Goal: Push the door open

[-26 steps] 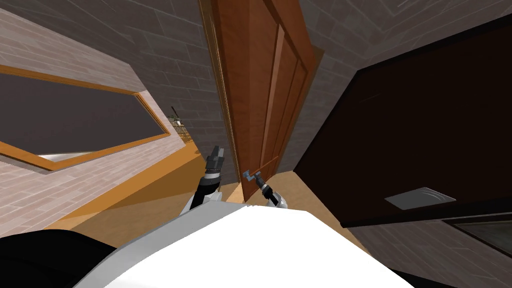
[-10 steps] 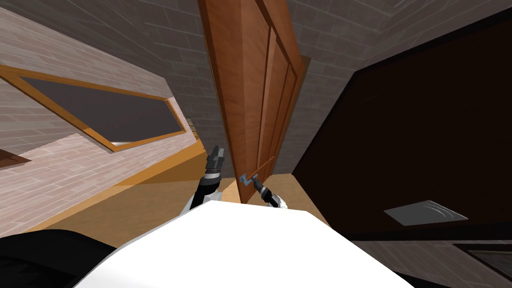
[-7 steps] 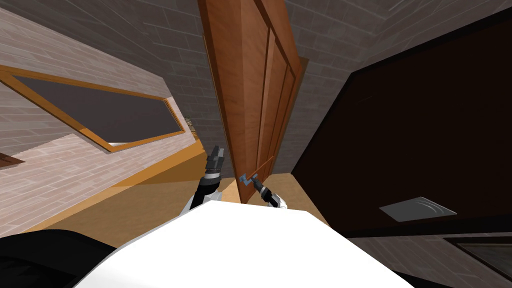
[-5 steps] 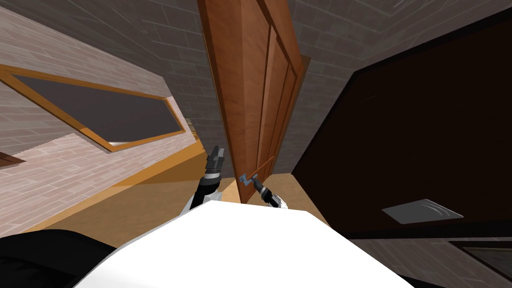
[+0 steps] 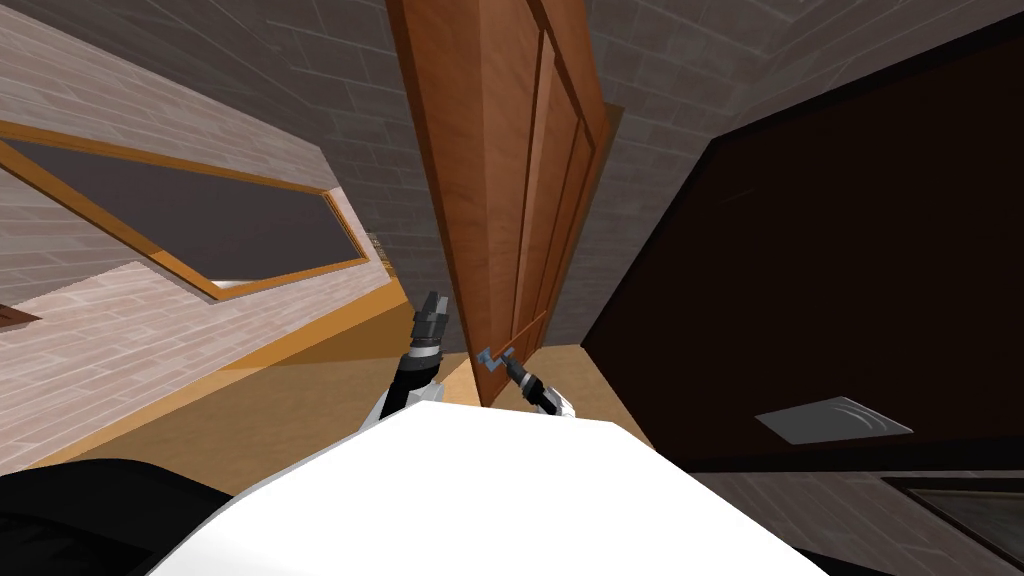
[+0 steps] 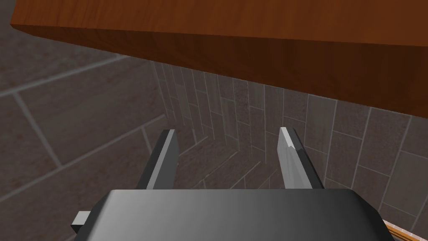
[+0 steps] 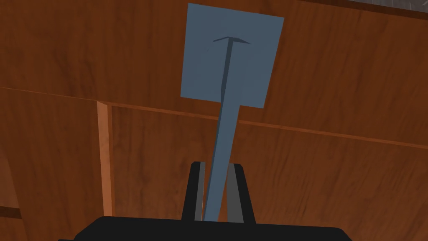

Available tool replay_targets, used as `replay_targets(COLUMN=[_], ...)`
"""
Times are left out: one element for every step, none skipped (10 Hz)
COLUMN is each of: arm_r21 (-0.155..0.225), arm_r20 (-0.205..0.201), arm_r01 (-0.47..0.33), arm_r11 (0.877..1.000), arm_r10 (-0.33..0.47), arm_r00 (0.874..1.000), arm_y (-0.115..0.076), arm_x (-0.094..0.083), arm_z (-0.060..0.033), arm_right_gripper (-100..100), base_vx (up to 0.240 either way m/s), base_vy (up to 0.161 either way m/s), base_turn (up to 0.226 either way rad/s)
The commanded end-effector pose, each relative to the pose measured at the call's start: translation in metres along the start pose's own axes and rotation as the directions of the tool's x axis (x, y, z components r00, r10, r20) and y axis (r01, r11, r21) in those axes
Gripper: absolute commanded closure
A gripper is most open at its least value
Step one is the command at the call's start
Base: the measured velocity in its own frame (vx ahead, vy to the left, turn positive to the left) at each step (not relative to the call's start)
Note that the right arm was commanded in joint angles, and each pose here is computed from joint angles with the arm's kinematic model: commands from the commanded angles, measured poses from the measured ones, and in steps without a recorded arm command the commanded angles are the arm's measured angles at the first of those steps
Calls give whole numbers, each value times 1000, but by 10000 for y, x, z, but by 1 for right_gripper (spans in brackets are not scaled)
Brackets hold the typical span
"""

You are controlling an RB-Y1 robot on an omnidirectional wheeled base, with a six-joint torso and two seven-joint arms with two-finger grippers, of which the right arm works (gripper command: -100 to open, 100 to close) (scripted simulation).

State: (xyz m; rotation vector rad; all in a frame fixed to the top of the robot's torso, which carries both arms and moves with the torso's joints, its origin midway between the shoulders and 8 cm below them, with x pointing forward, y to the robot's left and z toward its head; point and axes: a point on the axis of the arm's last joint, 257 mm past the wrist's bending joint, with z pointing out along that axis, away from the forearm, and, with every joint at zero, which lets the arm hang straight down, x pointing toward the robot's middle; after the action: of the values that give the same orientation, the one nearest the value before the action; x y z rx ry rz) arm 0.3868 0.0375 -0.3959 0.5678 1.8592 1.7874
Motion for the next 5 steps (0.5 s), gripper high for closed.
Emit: replay_targets(arm_r21=[7, 1, -2, -7, -12], arm_r20=[-33, -57, -70, -94, -114], arm_r01=[-16, -26, -31, -42, -52], arm_r11=[1000, 1000, 1000, 999, 999], arm_r10=[16, 26, 31, 41, 50], arm_r00=[999, 998, 997, 995, 992], arm_y=[-34, -15, -5, 15, 33], arm_x=[82, 144, 176, 241, 298], arm_z=[-66, -74, -77, -83, -87], arm_right_gripper=[100, 100, 100, 100, 100], base_vx=[-96, -114, -112, -95, -89], base_vy=[-168, -188, -160, -130, -129], base_turn=[69, 75, 24, 5, 9])
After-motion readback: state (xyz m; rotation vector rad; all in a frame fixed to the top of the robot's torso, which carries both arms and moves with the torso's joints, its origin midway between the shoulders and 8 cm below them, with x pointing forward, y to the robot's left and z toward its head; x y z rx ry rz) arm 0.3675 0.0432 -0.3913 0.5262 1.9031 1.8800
